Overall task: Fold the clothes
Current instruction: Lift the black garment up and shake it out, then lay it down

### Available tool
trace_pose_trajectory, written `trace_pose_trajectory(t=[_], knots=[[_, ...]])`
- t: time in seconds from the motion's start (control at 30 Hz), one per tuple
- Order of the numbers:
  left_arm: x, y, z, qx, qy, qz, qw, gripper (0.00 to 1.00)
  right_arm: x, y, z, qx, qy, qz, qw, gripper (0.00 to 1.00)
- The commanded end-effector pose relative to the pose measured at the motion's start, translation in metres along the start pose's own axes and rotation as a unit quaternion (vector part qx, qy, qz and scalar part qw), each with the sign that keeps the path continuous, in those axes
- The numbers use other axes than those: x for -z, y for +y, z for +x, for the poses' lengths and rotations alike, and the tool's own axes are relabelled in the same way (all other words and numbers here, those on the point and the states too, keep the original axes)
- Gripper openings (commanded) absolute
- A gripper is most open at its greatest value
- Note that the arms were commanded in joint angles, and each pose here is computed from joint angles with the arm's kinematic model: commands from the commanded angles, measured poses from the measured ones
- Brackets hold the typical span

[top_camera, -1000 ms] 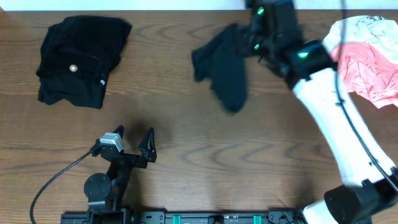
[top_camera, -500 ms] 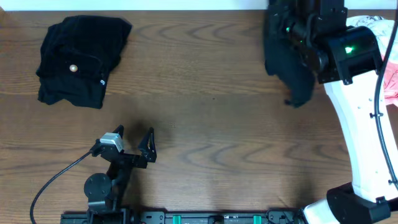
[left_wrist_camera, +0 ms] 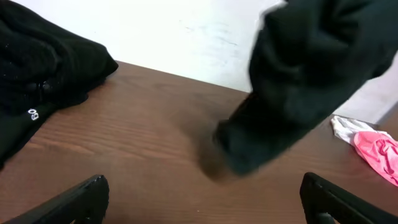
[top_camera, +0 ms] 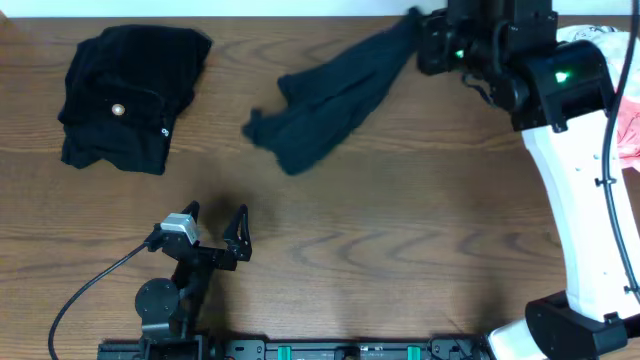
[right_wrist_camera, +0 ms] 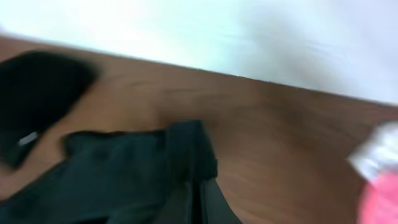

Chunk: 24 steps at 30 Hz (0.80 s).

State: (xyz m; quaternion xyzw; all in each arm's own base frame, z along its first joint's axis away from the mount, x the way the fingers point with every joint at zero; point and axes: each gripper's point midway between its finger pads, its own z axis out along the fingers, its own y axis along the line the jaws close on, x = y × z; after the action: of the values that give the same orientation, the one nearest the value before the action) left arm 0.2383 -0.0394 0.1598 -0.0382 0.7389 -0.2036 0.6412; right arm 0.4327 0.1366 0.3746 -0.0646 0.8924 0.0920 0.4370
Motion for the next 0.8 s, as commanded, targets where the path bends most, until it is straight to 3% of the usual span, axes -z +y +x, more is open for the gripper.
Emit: trace_pose_trajectory(t=[0.0,0.27,0.43,0.63,0.77], knots=[[-0.002,0.003,0.015,0.002,0.018,0.002,1.0,0.98,0.009,-0.039,-0.012,-0.043,-0.031,0.111,0.992,0.01],[-0.002,0.003,0.015,0.002,0.018,0.002,1.0,0.98,0.008,-0.009,-0.019,-0.039,-0.049,0.072,0.995,0.01],[-0.002,0.003,0.015,0.002,0.018,0.002,1.0,0.98,0.005,0.061,-0.018,-0.013,-0.045,-0.06,0.997,0.01],[-0.002,0.003,0.015,0.002,0.018,0.002,1.0,0.98,0.018,0.159,-0.009,0.042,-0.046,-0.219,0.974,0.01],[-0.002,0.003,0.015,0.002,0.018,0.002,1.0,0.98,0.034,0.187,-0.012,0.077,-0.071,-0.259,0.96,0.01]])
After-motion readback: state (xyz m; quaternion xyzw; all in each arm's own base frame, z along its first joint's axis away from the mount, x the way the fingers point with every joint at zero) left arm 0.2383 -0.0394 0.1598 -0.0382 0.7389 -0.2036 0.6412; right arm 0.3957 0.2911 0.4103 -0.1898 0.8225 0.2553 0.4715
